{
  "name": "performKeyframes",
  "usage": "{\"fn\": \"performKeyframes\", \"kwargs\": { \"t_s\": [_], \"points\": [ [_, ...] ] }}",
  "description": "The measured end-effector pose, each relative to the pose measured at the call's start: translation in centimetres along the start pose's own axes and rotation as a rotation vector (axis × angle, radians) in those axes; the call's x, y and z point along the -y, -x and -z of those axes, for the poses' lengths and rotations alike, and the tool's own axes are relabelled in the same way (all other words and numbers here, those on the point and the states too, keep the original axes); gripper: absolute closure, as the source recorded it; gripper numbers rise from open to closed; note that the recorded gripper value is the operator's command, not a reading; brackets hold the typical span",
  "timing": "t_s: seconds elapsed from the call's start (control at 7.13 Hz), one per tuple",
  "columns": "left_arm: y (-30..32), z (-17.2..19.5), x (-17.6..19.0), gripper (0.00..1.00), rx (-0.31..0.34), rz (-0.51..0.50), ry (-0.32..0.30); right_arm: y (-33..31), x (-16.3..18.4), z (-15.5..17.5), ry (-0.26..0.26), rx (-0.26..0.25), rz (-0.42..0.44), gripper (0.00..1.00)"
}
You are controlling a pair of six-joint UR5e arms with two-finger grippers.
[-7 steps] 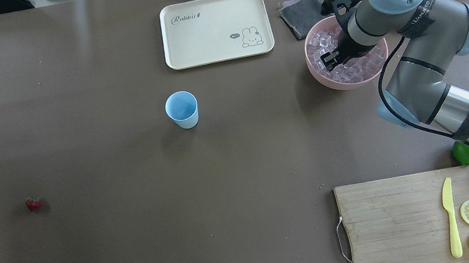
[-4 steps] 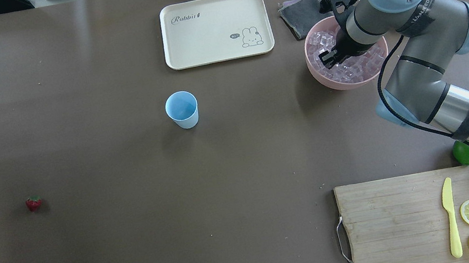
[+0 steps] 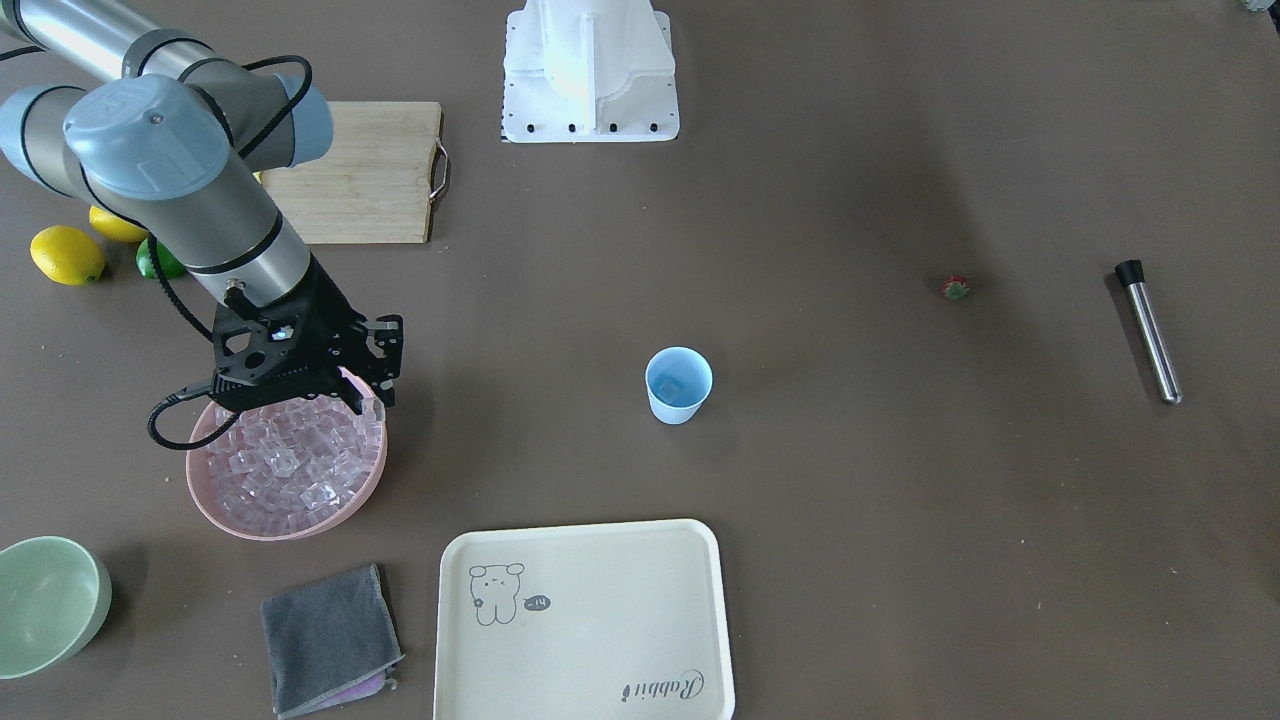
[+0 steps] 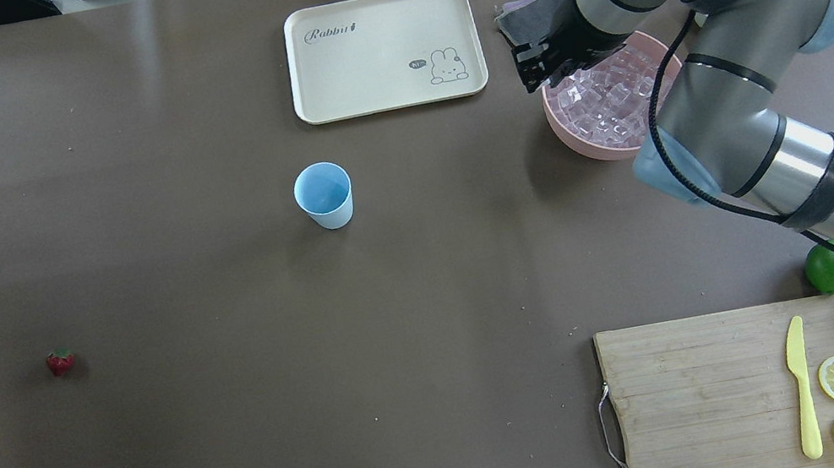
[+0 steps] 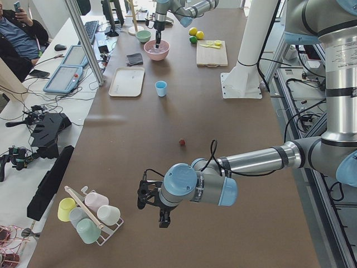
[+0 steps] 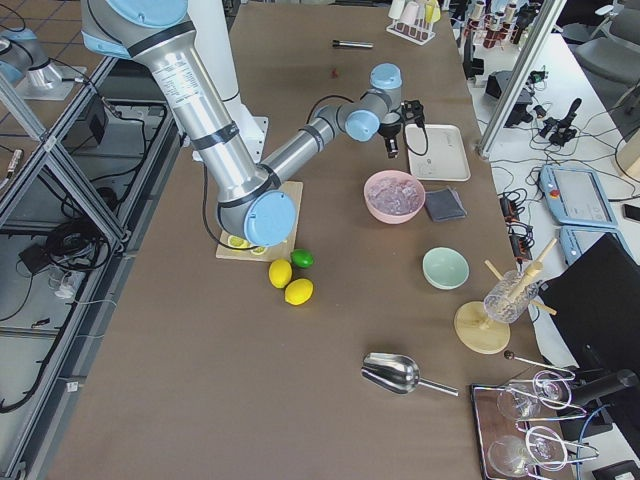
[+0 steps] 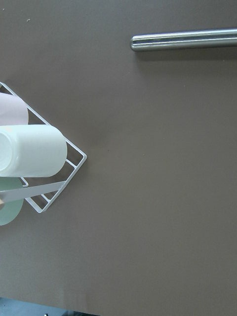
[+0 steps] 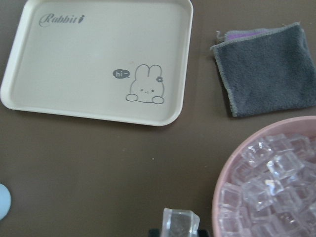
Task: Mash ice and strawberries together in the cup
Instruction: 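Carry the ice cube with the right gripper over the light-blue cup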
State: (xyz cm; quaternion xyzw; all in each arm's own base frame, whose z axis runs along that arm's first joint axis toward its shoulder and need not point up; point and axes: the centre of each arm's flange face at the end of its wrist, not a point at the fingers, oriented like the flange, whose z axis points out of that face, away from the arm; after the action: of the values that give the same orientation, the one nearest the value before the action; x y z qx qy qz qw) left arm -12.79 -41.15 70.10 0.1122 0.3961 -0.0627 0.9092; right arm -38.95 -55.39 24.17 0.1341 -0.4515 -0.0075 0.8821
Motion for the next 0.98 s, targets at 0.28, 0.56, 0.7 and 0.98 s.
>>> {"fn": "performKeyframes", "kwargs": {
  "t_s": [0.28,0.56,0.7,0.98],
  "points": [
    [-0.1,0.1,0.1,0.02,-0.001,-0.002,-0.002,10.5,-2.3,-1.9,-0.049,0.013,-0.101,0.79],
    [-0.2,0.2,0.1,0.02,-0.001,-0.003,-0.004,20.9,-5.2,-4.3,-0.082,0.025,-0.171,0.79],
    [-0.2,0.2,0.1,0.02,-0.001,-0.002,-0.004,24.4,-6.1,-5.2,-0.107,0.023,-0.175,0.78],
    [-0.2,0.2,0.1,0.02,-0.001,-0.001,-0.004,28.1,-6.5,-6.4,-0.136,0.027,-0.173,0.69]
  ]
}}
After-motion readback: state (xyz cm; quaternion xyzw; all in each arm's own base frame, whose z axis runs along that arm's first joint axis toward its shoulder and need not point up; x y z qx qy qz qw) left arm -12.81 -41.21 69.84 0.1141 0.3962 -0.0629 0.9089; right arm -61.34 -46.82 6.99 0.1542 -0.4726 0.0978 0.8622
